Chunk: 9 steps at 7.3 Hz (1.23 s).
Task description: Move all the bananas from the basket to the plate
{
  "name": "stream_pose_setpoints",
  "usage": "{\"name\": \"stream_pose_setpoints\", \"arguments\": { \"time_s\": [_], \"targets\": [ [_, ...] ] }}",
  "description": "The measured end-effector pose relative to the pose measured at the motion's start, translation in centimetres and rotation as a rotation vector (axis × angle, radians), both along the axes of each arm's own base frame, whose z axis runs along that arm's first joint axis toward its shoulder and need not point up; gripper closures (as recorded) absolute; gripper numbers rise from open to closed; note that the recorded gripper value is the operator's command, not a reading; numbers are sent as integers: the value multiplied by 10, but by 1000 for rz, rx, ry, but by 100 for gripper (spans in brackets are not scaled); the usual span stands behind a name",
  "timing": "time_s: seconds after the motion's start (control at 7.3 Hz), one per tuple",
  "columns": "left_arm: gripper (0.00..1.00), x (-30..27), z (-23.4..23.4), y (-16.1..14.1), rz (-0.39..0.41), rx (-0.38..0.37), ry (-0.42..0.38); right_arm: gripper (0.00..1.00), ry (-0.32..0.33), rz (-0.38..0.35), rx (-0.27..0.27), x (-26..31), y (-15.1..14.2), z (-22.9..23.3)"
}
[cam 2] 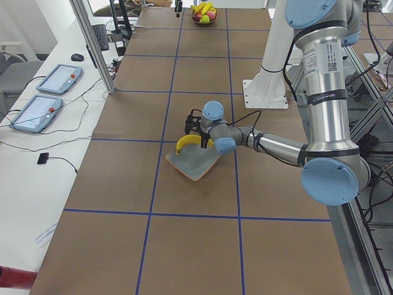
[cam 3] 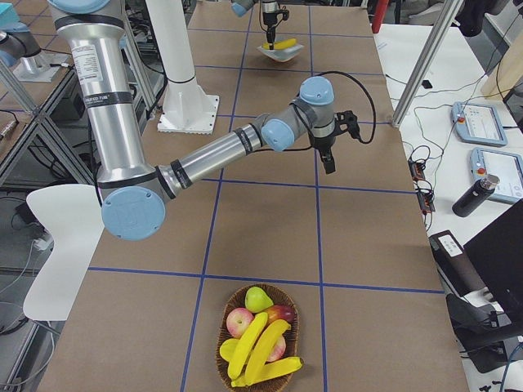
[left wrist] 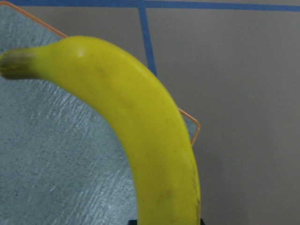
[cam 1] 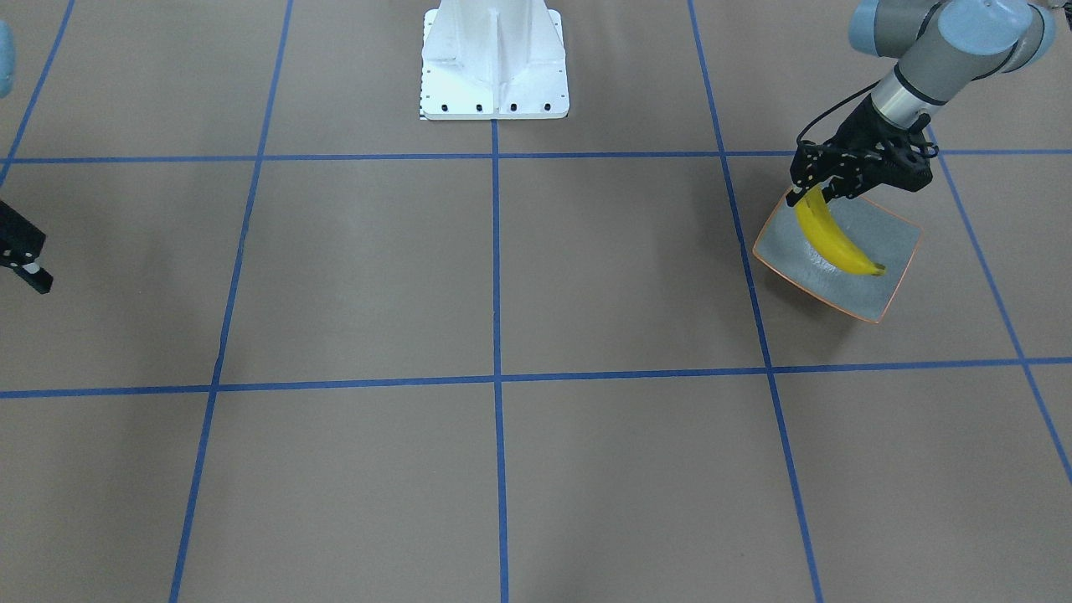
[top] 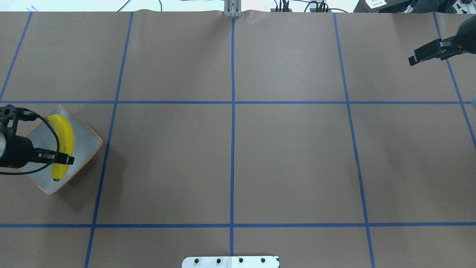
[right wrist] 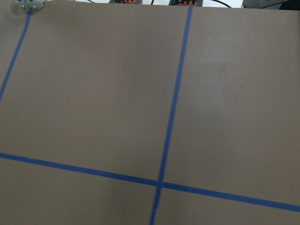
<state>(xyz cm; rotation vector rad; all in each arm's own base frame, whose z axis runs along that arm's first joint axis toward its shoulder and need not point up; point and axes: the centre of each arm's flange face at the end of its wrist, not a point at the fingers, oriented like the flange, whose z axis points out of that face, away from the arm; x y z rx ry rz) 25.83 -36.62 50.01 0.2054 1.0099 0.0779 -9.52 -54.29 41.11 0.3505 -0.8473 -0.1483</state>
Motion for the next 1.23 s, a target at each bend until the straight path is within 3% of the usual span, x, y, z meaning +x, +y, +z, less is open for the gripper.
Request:
{"name": "stream_pose_setpoints", "arguments": {
  "time_s": [0.27,0.41,0.68,0.96,1.23],
  "targets": [
    [22,1,20,-3,18,35,-44,0,48,-56,38,45,7,53],
    [0,0,23,-4,29,59,-54,0,72,-80,53,63,10,77],
    [0,-20,5,-14,15,113,-30,0,119,-122,78,102,10,127],
    [0,-76,-34,-35,-8,113,83,0,153,-189,102,137,11,183],
    [0,-104,-57,-47,-14,123,148,0,176,-278,136,171,33,246]
  ]
}}
